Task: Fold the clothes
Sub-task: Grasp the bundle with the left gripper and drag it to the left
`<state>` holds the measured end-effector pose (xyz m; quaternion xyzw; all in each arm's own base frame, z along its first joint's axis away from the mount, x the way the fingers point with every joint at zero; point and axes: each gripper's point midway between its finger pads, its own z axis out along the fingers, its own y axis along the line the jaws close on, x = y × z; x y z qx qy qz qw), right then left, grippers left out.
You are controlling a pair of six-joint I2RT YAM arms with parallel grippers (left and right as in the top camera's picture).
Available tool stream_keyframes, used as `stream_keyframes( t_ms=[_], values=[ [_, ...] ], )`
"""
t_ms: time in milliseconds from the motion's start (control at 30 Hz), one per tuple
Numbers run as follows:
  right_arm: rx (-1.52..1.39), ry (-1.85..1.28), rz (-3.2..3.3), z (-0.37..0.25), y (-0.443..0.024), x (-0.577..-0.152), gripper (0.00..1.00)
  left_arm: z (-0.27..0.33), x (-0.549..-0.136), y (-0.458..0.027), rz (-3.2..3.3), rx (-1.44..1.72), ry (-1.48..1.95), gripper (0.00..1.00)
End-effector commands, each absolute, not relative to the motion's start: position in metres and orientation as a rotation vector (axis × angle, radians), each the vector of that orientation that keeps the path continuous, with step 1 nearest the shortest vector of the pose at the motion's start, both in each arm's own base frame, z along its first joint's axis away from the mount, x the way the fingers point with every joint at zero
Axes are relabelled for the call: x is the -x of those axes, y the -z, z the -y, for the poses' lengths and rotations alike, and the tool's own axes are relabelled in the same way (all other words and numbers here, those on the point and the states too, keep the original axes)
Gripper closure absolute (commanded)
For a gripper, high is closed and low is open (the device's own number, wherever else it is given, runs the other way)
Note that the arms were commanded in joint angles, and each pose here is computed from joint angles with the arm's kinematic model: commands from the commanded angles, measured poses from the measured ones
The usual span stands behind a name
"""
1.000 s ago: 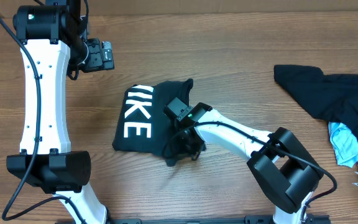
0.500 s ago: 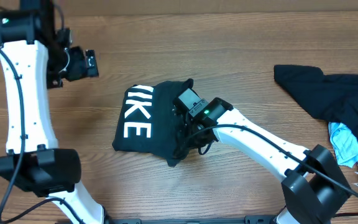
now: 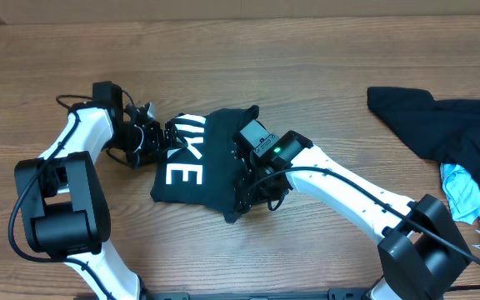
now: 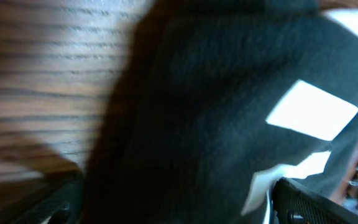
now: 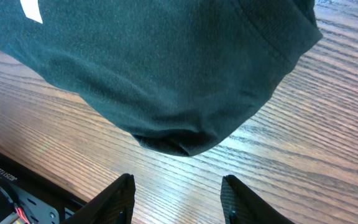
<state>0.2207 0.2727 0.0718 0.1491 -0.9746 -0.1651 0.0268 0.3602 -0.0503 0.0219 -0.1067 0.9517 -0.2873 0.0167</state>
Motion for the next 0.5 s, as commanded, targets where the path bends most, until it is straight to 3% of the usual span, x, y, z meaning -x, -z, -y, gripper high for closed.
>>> stream_keyframes(
  t_ms=[0,67,167,200,267,300,333,467],
  values=[
    [-0.488,0.556,3.036,-0.276,-0.085,-0.224,0.51,0.074,-0.349,-0.014,-2.978,0.364,0.948,0.00],
    [-0.487,0.557,3.037,-0.277,-0.085,-0.224,0.51,0.087,-0.341,-0.010,-3.005,0.316,0.952,0.06],
    [-0.487,0.555,3.035,-0.276,-0.085,-0.224,0.51,0.097,-0.330,-0.004,-3.035,0.288,0.959,0.25],
    [-0.487,0.555,3.034,-0.276,-0.085,-0.224,0.51,0.099,-0.330,-0.005,-3.032,0.286,0.976,0.38],
    [-0.486,0.552,3.033,-0.276,-0.085,-0.223,0.52,0.103,-0.331,-0.009,-3.011,0.287,1.032,0.79],
    [-0.486,0.551,3.033,-0.276,-0.085,-0.223,0.52,0.108,-0.333,-0.015,-2.977,0.291,1.114,0.90],
    [-0.486,0.548,3.032,-0.275,-0.085,-0.223,0.53,0.111,-0.337,-0.023,-2.926,0.300,1.211,0.96],
    [-0.517,0.484,3.019,-0.266,-0.082,-0.218,0.54,0.080,-0.357,-0.067,-2.730,0.445,1.320,0.96]
  ],
)
